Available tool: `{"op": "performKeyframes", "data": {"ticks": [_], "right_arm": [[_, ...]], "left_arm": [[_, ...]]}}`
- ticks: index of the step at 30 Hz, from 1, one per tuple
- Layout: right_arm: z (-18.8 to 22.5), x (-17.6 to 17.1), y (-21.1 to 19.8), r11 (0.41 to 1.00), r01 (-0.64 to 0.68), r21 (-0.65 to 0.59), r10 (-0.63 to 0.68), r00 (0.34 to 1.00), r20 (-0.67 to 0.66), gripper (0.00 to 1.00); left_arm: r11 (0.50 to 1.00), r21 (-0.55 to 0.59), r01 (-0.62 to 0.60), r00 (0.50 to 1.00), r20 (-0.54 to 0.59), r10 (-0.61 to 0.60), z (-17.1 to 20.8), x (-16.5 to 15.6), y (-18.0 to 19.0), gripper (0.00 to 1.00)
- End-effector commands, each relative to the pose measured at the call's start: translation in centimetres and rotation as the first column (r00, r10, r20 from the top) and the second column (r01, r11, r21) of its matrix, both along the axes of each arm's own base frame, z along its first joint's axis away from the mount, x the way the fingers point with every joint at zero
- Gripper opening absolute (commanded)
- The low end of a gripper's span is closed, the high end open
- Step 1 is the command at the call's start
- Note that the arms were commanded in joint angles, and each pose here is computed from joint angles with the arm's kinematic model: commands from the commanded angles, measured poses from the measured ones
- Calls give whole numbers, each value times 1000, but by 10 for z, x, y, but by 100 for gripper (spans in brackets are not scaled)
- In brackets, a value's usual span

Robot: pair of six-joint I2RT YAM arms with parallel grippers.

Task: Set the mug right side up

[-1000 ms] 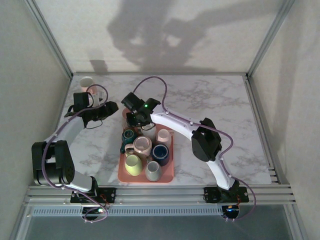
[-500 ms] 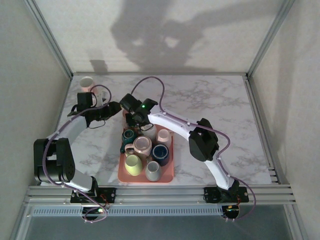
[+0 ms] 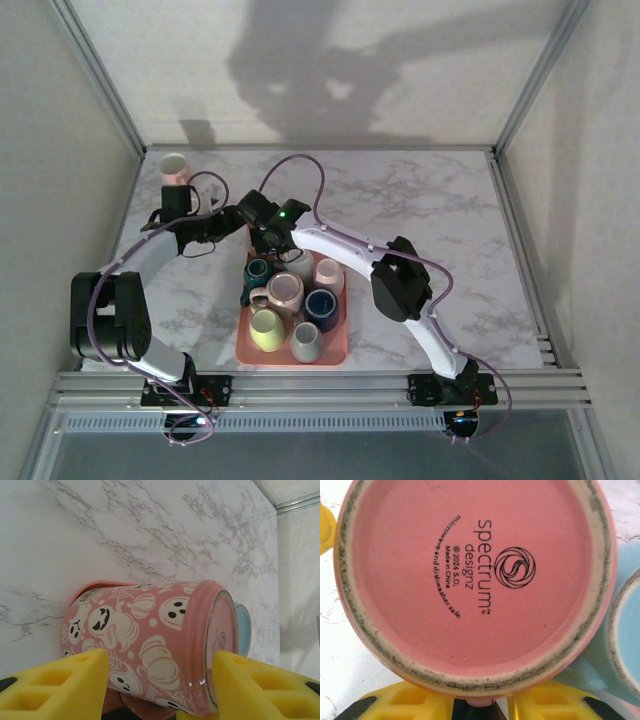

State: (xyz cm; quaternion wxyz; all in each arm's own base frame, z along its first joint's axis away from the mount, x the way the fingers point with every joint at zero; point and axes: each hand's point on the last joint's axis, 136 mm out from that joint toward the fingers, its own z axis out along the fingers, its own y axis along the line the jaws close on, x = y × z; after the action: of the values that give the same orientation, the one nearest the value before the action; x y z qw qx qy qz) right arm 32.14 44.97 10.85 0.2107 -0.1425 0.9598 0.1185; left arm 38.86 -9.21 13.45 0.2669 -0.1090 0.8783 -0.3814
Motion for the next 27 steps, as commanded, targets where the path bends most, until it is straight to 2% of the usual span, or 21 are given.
{"op": "performKeyframes", "data": {"ticks": [1, 17, 23, 27], "right_arm": [[-17, 2, -9, 996, 60, -68, -60, 998, 1, 33], [-27, 6, -16, 984, 155, -85, -153, 988, 30, 21], [-25, 8, -18, 983, 156, -92, -152, 987, 50, 9], [-11, 9, -14, 991, 128, -46, -124, 989, 86, 0]], "left_arm": [[1000, -9, 12, 1000, 28, -12, 7, 8, -5, 57], [1000, 2, 16, 999, 39, -16, 14, 7, -4, 57], [1000, 6, 14, 999, 40, -14, 15, 6, -4, 57], [1000, 8, 7, 999, 43, -7, 18, 6, -3, 57]]}}
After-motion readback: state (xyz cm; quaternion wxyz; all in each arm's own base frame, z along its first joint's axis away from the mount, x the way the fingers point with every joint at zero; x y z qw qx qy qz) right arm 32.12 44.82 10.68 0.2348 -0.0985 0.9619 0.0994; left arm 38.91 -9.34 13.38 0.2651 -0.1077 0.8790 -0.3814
